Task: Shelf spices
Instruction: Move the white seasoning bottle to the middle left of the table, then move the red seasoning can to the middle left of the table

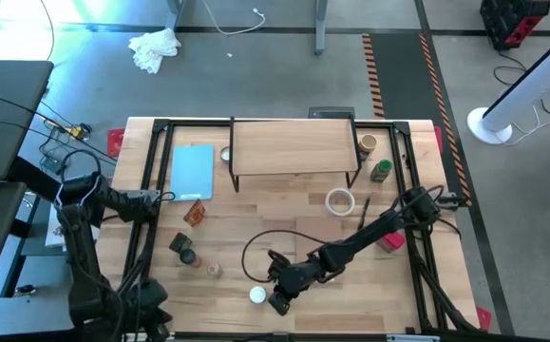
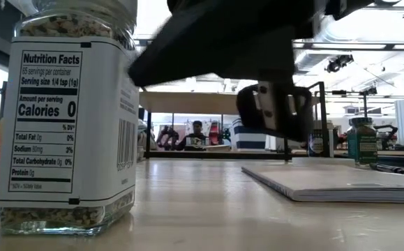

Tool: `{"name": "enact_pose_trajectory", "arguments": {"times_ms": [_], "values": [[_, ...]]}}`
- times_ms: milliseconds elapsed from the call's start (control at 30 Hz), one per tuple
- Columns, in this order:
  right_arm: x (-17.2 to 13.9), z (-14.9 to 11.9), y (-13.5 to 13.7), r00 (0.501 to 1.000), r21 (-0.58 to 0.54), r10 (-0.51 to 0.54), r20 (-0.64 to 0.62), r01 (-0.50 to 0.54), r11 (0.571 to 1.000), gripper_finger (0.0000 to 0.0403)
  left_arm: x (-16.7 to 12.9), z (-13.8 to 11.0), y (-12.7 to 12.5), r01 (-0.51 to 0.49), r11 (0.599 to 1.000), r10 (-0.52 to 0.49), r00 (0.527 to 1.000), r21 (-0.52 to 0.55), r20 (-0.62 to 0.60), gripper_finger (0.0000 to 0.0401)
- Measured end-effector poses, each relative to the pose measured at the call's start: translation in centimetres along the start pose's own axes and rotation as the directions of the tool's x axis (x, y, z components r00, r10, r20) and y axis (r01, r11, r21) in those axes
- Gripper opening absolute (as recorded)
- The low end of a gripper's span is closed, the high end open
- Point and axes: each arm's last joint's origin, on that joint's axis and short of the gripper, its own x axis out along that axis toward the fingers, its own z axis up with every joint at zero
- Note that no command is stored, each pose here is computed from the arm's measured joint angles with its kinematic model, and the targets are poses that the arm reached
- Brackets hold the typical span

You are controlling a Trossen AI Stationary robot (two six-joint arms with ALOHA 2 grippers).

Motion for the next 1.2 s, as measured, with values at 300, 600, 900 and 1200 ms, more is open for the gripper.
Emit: {"name": "enact_pose_trajectory", "arguments": {"times_ms": [300, 600, 900, 1200], "values": [[2.5, 2.5, -2.3, 0.989, 0.062, 0.11, 0.103, -0.116, 0.991, 0.0, 0.6, -0.9, -0.2, 0.008, 1.0, -0.008, 0.999, -0.006, -0.042, 0.0], [4.8, 8.3, -2.2, 0.961, -0.019, 0.167, 0.22, -0.167, 0.986, 0.0, 0.6, -0.7, -0.1, -0.007, 1.0, 0.007, 0.999, 0.001, -0.032, 0.0], [6.1, 14.7, -0.8, 0.953, -0.109, 0.174, 0.247, -0.151, 0.983, 0.0, 0.6, -0.7, -0.1, -0.01, 1.0, 0.01, 1.0, 0.002, -0.029, 0.0], [4.9, 17.6, -0.9, 0.961, -0.176, 0.216, 0.172, -0.186, 0.967, 0.0, 0.5, -0.3, -0.3, 0.026, 1.0, -0.025, 1.0, -0.008, 0.017, 0.0]]}}
